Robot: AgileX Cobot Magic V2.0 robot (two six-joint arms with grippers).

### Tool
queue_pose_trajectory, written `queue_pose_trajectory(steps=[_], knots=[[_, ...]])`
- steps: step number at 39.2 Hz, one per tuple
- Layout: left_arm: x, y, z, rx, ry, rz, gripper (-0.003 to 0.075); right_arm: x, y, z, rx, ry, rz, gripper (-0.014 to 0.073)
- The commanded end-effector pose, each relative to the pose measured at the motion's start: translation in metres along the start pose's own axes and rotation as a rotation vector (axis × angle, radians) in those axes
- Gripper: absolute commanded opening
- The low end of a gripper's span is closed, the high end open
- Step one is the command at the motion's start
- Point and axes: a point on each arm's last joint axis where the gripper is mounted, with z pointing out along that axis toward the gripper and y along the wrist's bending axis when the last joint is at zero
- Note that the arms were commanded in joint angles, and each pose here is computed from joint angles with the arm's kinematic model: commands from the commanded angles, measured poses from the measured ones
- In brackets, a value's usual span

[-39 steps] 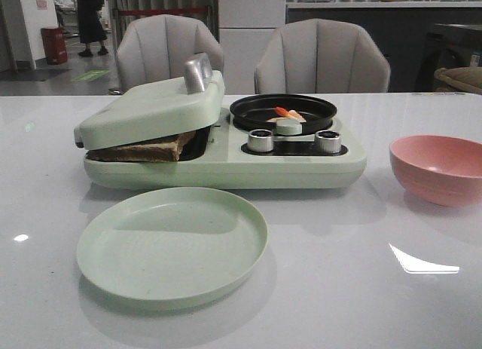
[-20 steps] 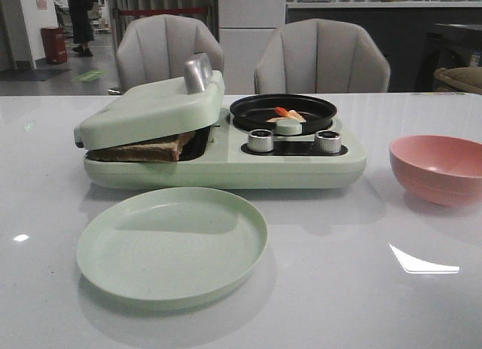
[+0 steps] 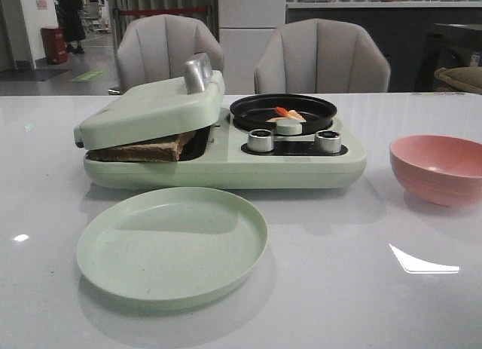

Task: Make breakfast with bread and shrimp

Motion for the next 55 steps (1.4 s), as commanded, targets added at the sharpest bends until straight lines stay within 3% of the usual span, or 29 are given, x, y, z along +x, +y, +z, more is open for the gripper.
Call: queue_pose_trajectory(steps=[1,35,42,55], knots=[[-0.001,0.000,-0.001,0.005,-0.069,-0.011,0.0114,-0.017,-0.001,-0.001,0.023,-0.104,-0.011,0.0135],[-0.001,0.000,-0.001,0.005,-0.069,-0.011,0.0114,-0.016,-0.002,-0.001,0.026,-0.103,-0.012,0.0135],[-0.001,0.000,-0.001,0.005,-0.069,-0.011,0.0114,-0.018,-0.002,-0.009,0.033,-0.130,-0.075,0.0135],[-0.001,0.000,-0.001,0.005,-0.067,-0.011,0.0114,0.002,-0.011,-0.033,0.152,-0.196,-0.030,0.0135]])
